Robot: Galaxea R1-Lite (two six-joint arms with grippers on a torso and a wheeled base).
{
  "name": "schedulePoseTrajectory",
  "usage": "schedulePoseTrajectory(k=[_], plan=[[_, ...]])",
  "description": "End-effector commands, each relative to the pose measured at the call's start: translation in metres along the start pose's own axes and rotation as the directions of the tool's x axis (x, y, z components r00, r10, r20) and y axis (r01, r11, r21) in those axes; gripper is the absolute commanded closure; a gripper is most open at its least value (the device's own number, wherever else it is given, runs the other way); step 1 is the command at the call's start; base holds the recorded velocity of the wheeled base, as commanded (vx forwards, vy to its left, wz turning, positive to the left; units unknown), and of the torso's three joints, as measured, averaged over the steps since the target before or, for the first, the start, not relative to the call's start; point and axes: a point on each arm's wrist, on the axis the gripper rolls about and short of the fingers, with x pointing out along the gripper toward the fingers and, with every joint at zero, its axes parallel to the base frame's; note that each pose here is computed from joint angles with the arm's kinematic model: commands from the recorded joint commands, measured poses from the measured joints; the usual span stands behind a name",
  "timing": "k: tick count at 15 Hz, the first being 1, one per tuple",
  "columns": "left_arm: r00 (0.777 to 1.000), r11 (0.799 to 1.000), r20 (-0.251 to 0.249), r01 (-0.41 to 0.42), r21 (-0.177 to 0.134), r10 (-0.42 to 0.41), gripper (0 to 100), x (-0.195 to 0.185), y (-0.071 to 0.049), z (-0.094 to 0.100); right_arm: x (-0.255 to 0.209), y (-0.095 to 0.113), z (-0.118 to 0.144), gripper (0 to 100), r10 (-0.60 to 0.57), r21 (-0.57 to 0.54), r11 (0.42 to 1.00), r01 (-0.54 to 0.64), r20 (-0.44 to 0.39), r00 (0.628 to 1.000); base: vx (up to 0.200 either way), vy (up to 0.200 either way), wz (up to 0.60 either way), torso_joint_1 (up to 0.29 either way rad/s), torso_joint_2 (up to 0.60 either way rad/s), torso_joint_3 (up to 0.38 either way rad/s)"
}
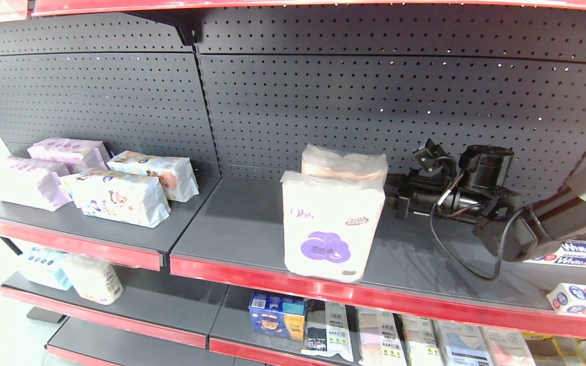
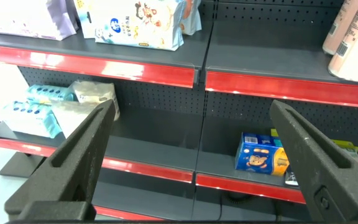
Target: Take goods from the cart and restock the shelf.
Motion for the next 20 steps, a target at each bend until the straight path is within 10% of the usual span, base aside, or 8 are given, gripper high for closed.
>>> schedulePoseTrajectory(k=[1,14,15,20], plan=[[1.0,1.0,-0.002,-0.001,0.001,0.001,0,0.0001,0.0,0.0,0.0017,-0.0001,0.001,100,0.002,-0.005,1.0,-0.002,0.004,1.0,0.0,0.0,0.0,0.0,0.0,0.0],[1.0,1.0,-0.002,-0.001,0.0,0.001,0,0.0001,0.0,0.0,0.0011,0.0016,-0.0011,100,-0.001,-0.062,0.998,0.001,-0.004,1.0,0.0,0.0,0.0,0.0,0.0,0.0],[1.0,1.0,-0.002,-0.001,0.001,0.001,0,0.0001,0.0,0.0,0.0009,0.0017,-0.0005,0,-0.001,-0.063,0.998,0.001,-0.003,1.0,0.0,0.0,0.0,0.0,0.0,0.0],[1.0,1.0,-0.002,-0.001,0.001,0.001,0,0.0001,0.0,0.0,0.0004,0.002,0.0003,0,-0.001,-0.07,0.998,0.001,-0.002,1.0,0.0,0.0,0.0,0.0,0.0,0.0]])
